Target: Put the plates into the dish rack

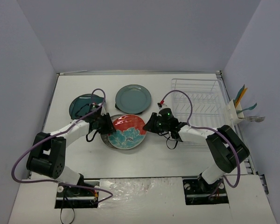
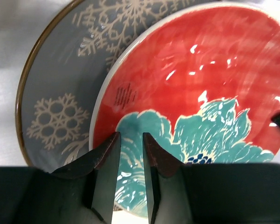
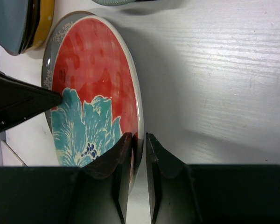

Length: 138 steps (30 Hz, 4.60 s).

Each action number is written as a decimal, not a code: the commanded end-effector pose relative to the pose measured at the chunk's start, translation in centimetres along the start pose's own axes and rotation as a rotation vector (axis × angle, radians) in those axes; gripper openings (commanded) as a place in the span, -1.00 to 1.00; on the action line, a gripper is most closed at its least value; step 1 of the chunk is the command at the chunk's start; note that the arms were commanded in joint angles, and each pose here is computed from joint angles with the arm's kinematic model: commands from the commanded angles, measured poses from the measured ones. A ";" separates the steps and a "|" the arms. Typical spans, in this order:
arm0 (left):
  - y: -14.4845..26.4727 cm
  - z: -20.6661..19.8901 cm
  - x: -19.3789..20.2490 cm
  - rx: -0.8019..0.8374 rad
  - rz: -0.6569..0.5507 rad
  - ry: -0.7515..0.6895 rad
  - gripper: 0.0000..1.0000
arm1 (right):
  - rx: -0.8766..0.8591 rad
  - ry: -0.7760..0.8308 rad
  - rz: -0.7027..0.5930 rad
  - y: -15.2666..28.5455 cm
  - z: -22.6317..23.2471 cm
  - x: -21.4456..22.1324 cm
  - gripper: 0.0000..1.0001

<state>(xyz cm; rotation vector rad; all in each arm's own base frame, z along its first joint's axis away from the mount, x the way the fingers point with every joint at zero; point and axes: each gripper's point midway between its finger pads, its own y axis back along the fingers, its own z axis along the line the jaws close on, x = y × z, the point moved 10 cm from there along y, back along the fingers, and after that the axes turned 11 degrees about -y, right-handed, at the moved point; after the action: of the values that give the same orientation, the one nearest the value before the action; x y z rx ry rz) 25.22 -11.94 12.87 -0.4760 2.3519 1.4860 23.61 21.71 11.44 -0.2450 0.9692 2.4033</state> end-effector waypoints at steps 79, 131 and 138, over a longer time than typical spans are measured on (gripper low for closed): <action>15.6 0.1 -0.6 -0.392 -0.398 -0.430 0.94 | 0.747 0.754 -0.929 30.5 0.8 -32.5 -1.00; 13.5 0.7 -0.3 -0.448 -0.292 -0.290 0.94 | 0.698 0.532 -0.885 24.6 -7.1 -31.5 0.24; 13.5 0.6 0.3 -0.445 -0.296 -0.161 0.94 | 0.608 0.494 -0.993 28.2 -2.8 -29.0 0.87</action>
<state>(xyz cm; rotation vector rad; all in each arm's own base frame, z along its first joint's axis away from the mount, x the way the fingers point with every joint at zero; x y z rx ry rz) 18.51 -5.73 21.25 -0.5402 1.6964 1.8505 35.52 -10.46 30.87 -0.7920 1.5217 1.1980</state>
